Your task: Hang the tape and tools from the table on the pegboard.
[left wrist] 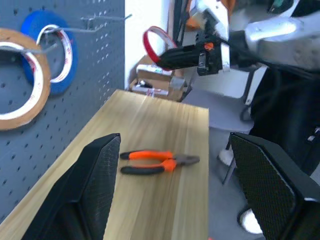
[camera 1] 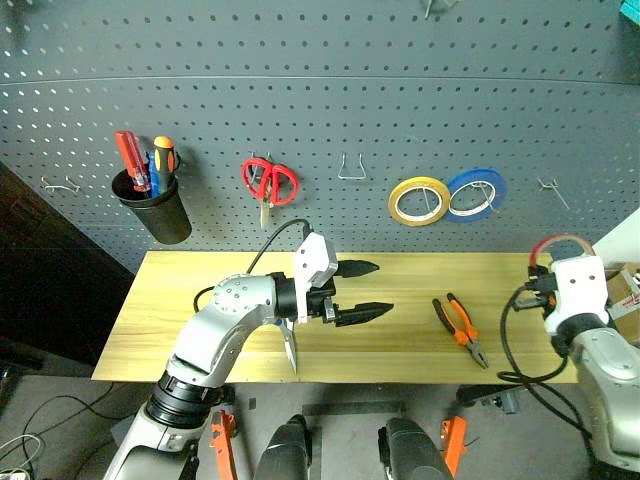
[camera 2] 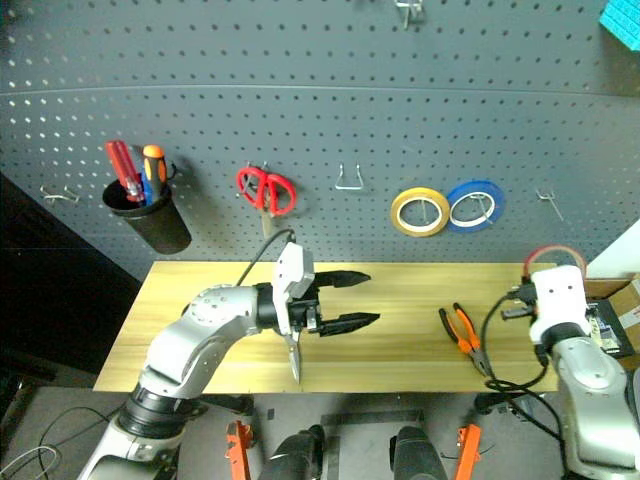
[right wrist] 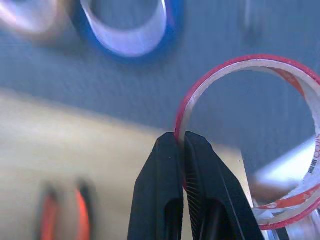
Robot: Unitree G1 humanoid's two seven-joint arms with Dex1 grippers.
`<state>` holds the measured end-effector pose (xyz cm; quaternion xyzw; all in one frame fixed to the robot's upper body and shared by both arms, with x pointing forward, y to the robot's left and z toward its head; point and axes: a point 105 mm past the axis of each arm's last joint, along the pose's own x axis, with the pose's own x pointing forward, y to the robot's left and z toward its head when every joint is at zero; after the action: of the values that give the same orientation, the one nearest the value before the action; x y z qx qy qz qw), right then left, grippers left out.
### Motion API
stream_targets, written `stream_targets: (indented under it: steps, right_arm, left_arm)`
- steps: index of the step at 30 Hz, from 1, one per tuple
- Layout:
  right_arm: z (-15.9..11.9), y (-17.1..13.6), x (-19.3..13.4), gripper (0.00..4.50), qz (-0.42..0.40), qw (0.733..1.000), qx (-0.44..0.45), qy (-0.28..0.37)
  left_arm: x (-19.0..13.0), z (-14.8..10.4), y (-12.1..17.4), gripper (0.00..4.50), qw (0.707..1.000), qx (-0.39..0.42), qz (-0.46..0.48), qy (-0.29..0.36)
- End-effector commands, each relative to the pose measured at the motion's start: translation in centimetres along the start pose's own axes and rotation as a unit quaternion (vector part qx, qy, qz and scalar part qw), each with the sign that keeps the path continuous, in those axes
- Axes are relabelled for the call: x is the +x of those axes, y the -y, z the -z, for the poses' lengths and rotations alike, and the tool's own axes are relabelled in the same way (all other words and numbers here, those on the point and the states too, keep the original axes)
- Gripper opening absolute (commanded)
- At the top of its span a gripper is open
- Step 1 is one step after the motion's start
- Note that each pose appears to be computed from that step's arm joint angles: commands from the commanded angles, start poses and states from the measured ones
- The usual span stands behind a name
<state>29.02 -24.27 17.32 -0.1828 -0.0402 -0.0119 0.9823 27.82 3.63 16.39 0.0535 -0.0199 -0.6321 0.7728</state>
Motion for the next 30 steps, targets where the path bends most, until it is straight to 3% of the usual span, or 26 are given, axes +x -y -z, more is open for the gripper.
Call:
stream_targets:
  steps: [1,10,15,21,26,29,30]
  right_arm:
    - [-3.0,2.2,0.9,0.03,0.043,0.997,-0.003,0.064]
    - [-1.2,5.0,5.9,0.03,0.039,0.996,0.064,0.052]
    - [-0.2,4.7,7.6,0.03,0.013,0.994,0.103,0.045]
    - [0.9,3.1,6.6,1.66,-0.009,0.995,0.091,0.026]
    - [4.4,1.7,3.3,3.31,-0.018,0.995,0.062,-0.077]
    - [7.0,-0.5,1.3,4.35,-0.046,0.981,0.065,-0.177]
    - [7.9,-1.1,0.7,4.46,-0.051,0.972,0.063,-0.222]
  left_arm:
    - [0.3,-1.5,0.0,3.70,0.999,0.022,-0.003,0.025]
    - [1.0,-2.4,-0.6,3.70,0.997,0.023,-0.030,0.063]
    - [1.3,-2.9,-0.5,3.70,0.996,0.011,-0.029,0.083]
    - [0.6,-2.6,-1.6,3.70,0.995,-0.014,-0.055,0.081]
    - [-1.9,0.4,-2.8,3.70,0.995,0.069,-0.066,-0.014]
    - [-3.8,2.5,-3.4,3.70,0.991,0.097,-0.064,-0.073]
    - [-4.2,3.0,-3.3,3.70,0.990,0.093,-0.055,-0.086]
